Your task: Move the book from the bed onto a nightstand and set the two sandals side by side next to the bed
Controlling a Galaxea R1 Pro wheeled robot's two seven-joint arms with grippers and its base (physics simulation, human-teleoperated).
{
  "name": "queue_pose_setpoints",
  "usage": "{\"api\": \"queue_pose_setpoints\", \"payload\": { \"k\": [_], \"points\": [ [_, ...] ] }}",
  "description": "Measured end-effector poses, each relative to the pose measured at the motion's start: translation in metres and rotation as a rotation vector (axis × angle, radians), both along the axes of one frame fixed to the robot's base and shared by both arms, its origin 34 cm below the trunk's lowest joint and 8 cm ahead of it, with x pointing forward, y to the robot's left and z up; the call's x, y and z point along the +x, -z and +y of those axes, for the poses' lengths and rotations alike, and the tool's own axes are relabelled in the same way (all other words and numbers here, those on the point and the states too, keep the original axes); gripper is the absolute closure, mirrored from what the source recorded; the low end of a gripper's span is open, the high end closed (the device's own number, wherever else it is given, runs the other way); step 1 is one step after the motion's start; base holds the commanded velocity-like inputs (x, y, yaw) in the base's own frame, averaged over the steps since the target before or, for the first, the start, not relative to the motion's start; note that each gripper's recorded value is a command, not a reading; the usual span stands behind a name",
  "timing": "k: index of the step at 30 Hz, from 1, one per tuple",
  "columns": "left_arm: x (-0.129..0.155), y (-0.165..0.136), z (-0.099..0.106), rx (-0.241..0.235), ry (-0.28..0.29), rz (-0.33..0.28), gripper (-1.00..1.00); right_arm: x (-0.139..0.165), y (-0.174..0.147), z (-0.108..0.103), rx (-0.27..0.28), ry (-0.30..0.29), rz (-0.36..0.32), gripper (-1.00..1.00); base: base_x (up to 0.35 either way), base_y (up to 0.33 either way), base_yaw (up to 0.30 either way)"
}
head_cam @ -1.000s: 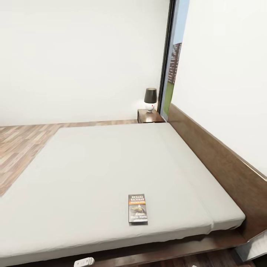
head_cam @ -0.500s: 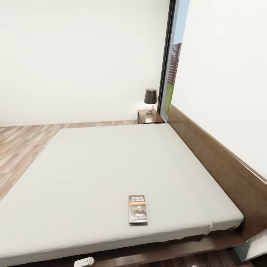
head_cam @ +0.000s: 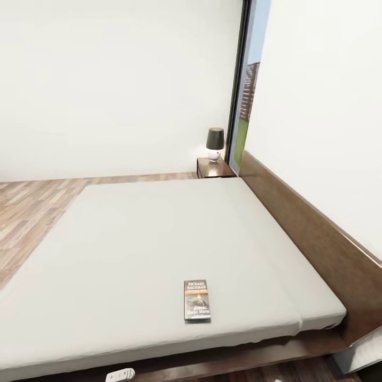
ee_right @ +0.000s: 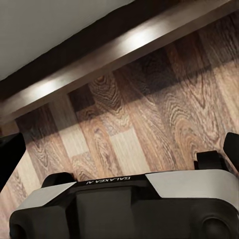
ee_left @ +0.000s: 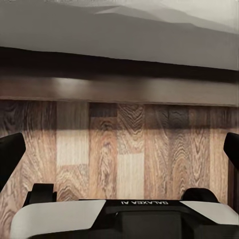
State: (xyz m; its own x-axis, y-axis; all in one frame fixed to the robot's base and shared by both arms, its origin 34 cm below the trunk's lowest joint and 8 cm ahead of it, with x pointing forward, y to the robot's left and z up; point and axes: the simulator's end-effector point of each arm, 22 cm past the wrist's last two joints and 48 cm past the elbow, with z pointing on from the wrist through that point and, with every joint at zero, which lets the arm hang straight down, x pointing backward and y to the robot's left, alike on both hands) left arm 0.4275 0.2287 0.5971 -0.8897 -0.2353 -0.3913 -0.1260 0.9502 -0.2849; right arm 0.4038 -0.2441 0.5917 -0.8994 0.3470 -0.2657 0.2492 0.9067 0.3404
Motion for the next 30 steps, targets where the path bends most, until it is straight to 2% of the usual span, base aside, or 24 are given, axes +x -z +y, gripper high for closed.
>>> {"api": "queue_pose_setpoints", "payload": {
  "k": [30],
  "points": [
    [-0.010,-0.028,0.000,0.000,0.000,0.001,-1.00,-0.009,-0.029,-0.001,0.000,0.002,0.000,-1.00,0.000,0.000,0.000]
  ]
}}
